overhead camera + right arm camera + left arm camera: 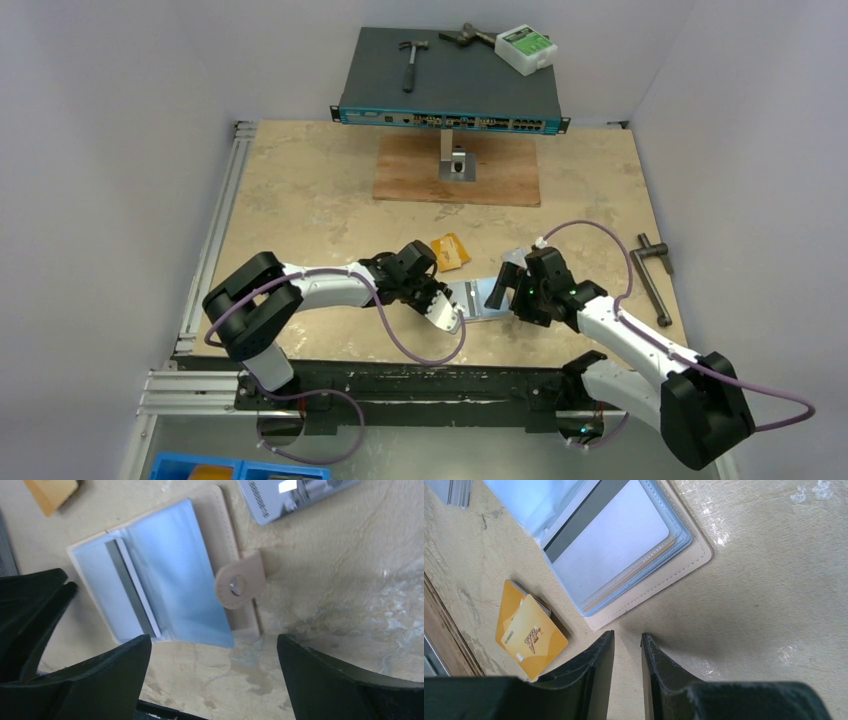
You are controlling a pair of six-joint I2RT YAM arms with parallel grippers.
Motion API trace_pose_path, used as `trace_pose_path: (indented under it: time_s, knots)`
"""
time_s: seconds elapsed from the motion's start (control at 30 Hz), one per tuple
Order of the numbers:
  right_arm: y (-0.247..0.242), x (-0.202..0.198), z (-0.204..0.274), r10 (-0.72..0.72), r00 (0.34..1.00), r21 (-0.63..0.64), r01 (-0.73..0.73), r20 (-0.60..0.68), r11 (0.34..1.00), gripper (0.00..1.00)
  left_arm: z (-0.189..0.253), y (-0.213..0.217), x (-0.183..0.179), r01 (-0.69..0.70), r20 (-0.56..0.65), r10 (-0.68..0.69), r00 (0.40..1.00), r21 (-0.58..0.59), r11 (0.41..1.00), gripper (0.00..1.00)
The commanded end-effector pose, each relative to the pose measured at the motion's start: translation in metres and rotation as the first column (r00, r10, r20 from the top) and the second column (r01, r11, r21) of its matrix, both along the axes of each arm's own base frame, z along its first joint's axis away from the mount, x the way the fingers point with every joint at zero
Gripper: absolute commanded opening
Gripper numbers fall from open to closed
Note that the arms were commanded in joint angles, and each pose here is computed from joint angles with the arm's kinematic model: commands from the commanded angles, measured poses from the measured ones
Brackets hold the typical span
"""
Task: Put the credit cards into the card holder
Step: Insert the credit card into the card holder, then close the card holder at the center of the board.
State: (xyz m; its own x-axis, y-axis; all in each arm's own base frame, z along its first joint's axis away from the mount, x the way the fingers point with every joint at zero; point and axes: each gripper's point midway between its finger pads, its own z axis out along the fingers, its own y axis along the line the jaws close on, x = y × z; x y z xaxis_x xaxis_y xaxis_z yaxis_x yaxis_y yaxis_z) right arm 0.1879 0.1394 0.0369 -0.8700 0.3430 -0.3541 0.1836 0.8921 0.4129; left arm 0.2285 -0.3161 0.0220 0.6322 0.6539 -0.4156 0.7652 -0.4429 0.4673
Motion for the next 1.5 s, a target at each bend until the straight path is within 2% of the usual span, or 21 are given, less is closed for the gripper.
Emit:
trace_pose_path:
  time_s: [0.0, 0.27, 0.43, 0.73, 0.97, 1.17, 1.3, 1.47]
  knots:
    - [0.005, 0.010, 0.005, -0.049, 0.998, 0.088, 0.044, 0.051, 0.995, 0.99, 0.005, -0.004, -0.004, 0.015, 0.011, -0.015, 1.000, -0.040, 0.999, 0.26]
    - [0.004, 0.018, 0.001, -0.125, 0.988, 0.154, 0.110, 0.090, 0.982, 0.89, 0.000, -0.016, -0.008, 0.070, 0.063, -0.065, 0.996, -0.068, 0.995, 0.26]
    - [0.017, 0.020, -0.003, -0.086, 0.992, 0.207, 0.066, 0.090, 0.976, 0.83, -0.004, -0.022, -0.009, 0.105, 0.077, -0.099, 0.992, -0.079, 0.991, 0.26]
    - [0.031, 0.026, 0.027, -0.048, 0.975, 0.312, -0.023, 0.216, 0.950, 0.65, 0.003, -0.026, -0.003, 0.092, 0.097, -0.082, 0.992, -0.102, 0.991, 0.26]
    - [0.039, 0.029, 0.054, -0.029, 0.951, 0.364, -0.089, 0.308, 0.927, 0.64, 0.008, -0.027, -0.002, 0.080, 0.092, -0.071, 0.993, -0.101, 0.992, 0.26]
    - [0.039, 0.029, 0.060, -0.027, 0.942, 0.371, -0.106, 0.335, 0.922, 0.64, 0.001, -0.021, -0.006, 0.090, 0.089, -0.083, 0.993, -0.078, 0.993, 0.26]
    - [0.039, 0.029, 0.059, -0.017, 0.940, 0.360, -0.114, 0.341, 0.926, 0.64, 0.001, -0.019, -0.005, 0.089, 0.096, -0.081, 0.992, -0.077, 0.993, 0.26]
    - [0.037, 0.036, 0.051, 0.032, 0.940, 0.282, -0.135, 0.341, 0.950, 0.64, 0.006, -0.022, 0.000, 0.065, 0.107, -0.054, 0.993, -0.097, 0.993, 0.26]
